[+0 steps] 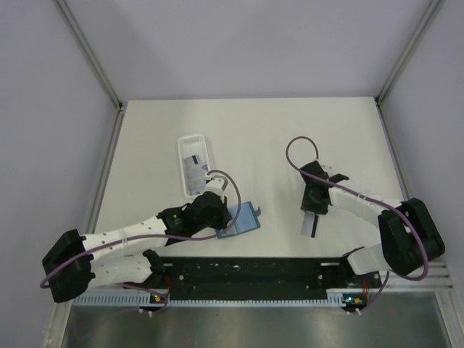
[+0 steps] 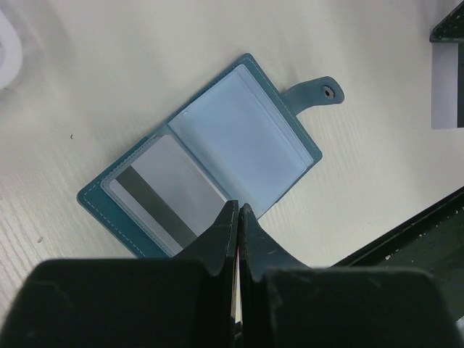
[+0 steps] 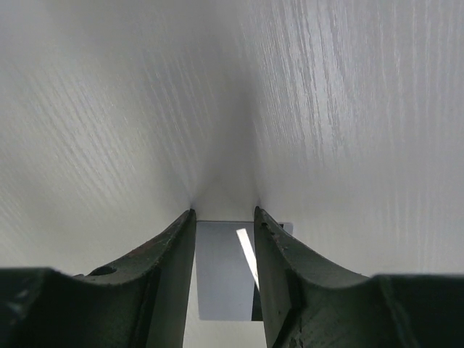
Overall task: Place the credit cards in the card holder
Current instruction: Move the credit card to the center of the board, then pick up the credit card from the center of the board.
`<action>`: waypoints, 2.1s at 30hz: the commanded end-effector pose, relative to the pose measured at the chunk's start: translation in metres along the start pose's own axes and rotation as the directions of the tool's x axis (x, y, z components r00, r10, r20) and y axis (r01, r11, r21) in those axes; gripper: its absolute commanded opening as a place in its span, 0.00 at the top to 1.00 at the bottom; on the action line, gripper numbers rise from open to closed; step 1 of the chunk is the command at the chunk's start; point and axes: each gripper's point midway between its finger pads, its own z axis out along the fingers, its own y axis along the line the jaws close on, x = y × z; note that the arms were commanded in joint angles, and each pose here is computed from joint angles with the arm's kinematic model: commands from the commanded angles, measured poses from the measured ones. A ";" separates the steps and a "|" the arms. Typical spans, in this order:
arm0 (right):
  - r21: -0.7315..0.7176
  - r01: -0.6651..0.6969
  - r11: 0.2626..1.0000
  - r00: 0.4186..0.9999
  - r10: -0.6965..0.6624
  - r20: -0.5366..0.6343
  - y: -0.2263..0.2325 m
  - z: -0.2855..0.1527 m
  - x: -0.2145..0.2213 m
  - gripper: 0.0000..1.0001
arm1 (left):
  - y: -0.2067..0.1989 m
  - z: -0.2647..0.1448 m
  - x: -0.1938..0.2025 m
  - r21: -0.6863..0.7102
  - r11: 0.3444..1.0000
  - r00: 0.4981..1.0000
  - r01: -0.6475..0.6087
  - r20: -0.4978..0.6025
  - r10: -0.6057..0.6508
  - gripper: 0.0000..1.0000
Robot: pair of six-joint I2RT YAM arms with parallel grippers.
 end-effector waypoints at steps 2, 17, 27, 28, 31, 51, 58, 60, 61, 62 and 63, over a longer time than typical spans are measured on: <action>0.097 0.012 0.995 0.992 0.000 -0.126 -0.026 -0.005 0.048 0.63 | -0.005 -0.001 -0.010 0.029 0.999 0.999 0.020 0.045 -0.021 1.00; 0.108 0.030 0.994 0.986 -0.012 -0.163 -0.033 -0.026 0.082 0.64 | -0.004 0.000 -0.003 0.037 0.999 0.999 0.031 0.033 -0.032 1.00; 0.109 0.035 0.993 0.986 -0.017 -0.163 -0.031 -0.033 0.099 0.64 | -0.005 -0.002 -0.004 0.041 0.999 0.999 0.033 0.036 -0.034 1.00; 0.112 0.023 0.993 0.990 -0.007 -0.142 -0.032 -0.033 0.096 0.64 | -0.005 -0.002 -0.004 0.041 0.999 0.999 0.034 0.036 -0.036 1.00; 0.081 -0.031 0.996 0.999 0.033 -0.026 -0.027 -0.041 0.073 0.62 | -0.006 -0.003 -0.007 0.046 0.999 0.999 0.029 0.045 -0.031 1.00; -0.396 -0.233 0.888 0.865 0.375 0.332 -0.027 -0.204 -0.025 0.52 | -0.199 0.038 0.014 0.483 0.837 0.954 -0.259 -0.007 0.299 0.76; -0.527 -0.219 0.821 0.817 0.449 0.361 -0.036 -0.251 -0.035 0.52 | -0.271 0.043 0.044 0.670 0.711 0.948 -0.214 -0.032 0.316 0.75; -0.544 -0.217 0.811 0.814 0.458 0.358 -0.037 -0.258 -0.035 0.52 | -0.284 0.048 0.049 0.697 0.690 0.947 -0.198 -0.047 0.319 0.75; -0.549 -0.215 0.808 0.811 0.460 0.360 -0.038 -0.260 -0.035 0.52 | -0.290 0.052 0.052 0.706 0.682 0.946 -0.192 -0.052 0.320 0.76; -0.553 -0.215 0.805 0.809 0.464 0.360 -0.038 -0.262 -0.035 0.52 | -0.294 0.054 0.053 0.713 0.676 0.947 -0.187 -0.054 0.318 0.76; -0.558 -0.216 0.801 0.805 0.470 0.361 -0.039 -0.264 -0.035 0.52 | -0.299 0.058 0.056 0.720 0.670 0.946 -0.181 -0.058 0.318 0.76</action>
